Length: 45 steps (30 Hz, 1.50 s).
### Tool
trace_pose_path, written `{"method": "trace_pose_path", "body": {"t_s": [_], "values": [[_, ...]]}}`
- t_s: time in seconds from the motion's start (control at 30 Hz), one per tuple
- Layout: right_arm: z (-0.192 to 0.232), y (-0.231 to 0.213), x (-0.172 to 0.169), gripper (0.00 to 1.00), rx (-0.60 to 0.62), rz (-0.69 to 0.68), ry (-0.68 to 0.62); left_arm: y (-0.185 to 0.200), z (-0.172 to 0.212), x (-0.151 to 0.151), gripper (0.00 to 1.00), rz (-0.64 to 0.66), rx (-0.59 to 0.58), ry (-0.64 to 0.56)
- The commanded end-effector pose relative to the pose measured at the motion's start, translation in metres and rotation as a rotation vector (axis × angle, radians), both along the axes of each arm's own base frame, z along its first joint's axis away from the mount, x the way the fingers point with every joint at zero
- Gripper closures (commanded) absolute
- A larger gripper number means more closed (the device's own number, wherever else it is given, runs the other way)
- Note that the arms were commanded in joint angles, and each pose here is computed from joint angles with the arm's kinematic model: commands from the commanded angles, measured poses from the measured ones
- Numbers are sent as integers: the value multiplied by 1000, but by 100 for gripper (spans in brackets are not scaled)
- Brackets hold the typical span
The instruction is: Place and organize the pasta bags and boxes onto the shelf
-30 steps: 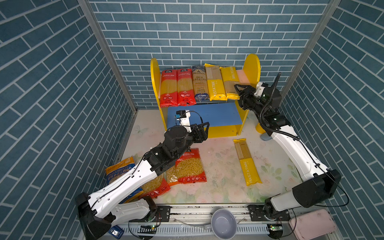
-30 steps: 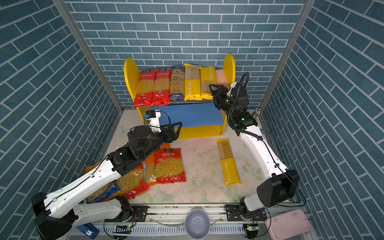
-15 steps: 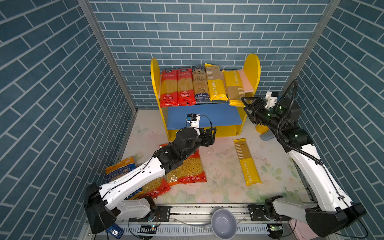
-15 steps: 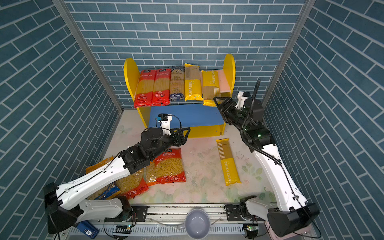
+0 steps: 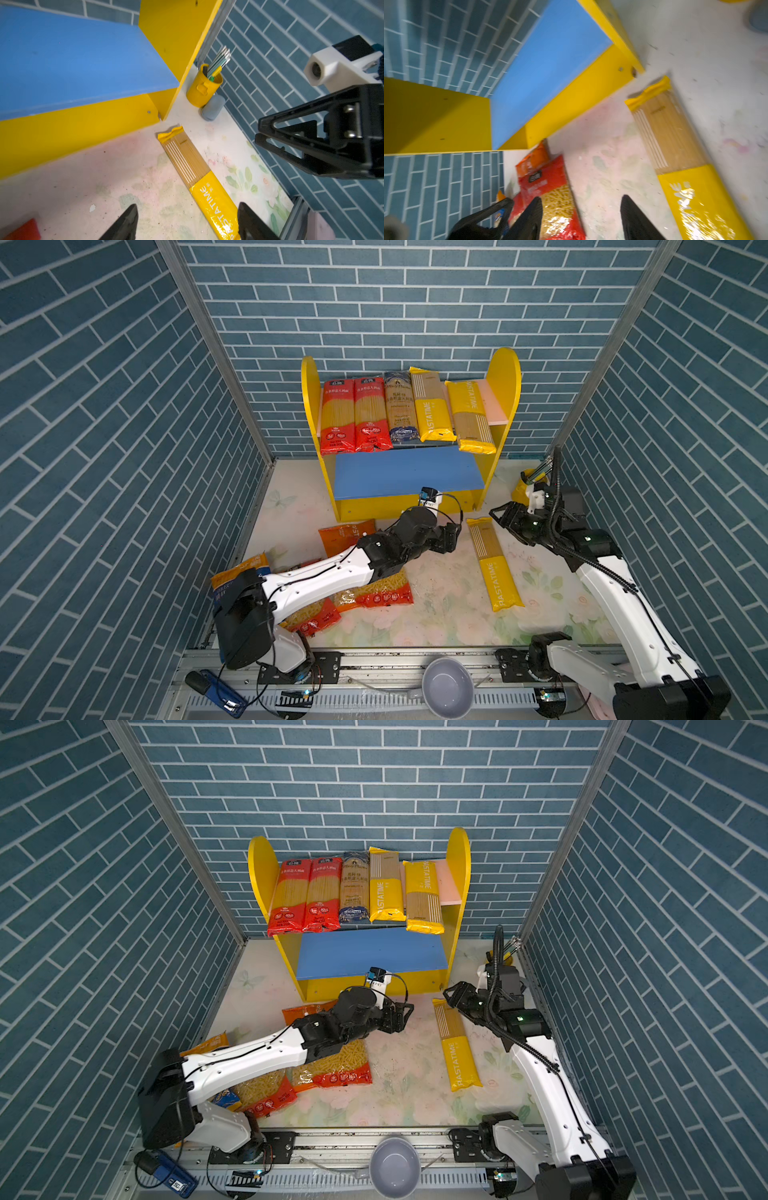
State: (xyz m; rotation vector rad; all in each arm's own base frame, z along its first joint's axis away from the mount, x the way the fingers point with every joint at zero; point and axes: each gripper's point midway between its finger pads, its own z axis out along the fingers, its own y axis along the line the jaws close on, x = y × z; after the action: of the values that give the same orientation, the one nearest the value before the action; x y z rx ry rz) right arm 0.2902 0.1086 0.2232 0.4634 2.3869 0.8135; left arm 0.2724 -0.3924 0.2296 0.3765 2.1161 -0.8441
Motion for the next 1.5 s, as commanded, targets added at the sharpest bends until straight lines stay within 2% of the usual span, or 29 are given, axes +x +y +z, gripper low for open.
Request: {"method": "trace_pose_path", "body": {"t_s": [0.0, 0.27, 0.5, 0.67, 0.77, 0.9, 1.07, 1.17, 1.23, 1.37, 1.47], "values": [[-58, -23, -12, 39, -75, -3, 121, -33, -34, -18, 24, -100, 49, 71], [-137, -75, -23, 31, -245, -116, 290, -64, -111, -35, 24, -158, 111, 208], [-165, -69, -19, 30, -184, -115, 341, -71, -136, -38, 25, -162, 109, 268], [-157, -65, -17, 32, -167, -101, 322, -67, -142, -39, 25, -151, 121, 275], [-116, -56, -11, 37, -146, -82, 201, -62, -133, -37, 25, -141, 119, 248], [-11, -29, -1, 39, -62, -43, -67, -55, -116, -35, 25, -138, 115, 198], [121, 16, 10, 32, 281, -30, -403, -49, -79, -34, 25, -139, 26, 104], [181, 26, 9, 28, 418, -51, -537, -28, -53, -31, 24, -84, -14, 25], [201, 33, 13, 27, 487, -53, -562, -15, -38, -30, 23, -61, -19, -22], [204, 47, 38, 27, 505, -82, -527, -1, -22, -29, 22, -34, -16, -64], [218, 58, 56, 27, 549, -76, -556, -2, -20, -31, 23, -37, -25, -60]]}}
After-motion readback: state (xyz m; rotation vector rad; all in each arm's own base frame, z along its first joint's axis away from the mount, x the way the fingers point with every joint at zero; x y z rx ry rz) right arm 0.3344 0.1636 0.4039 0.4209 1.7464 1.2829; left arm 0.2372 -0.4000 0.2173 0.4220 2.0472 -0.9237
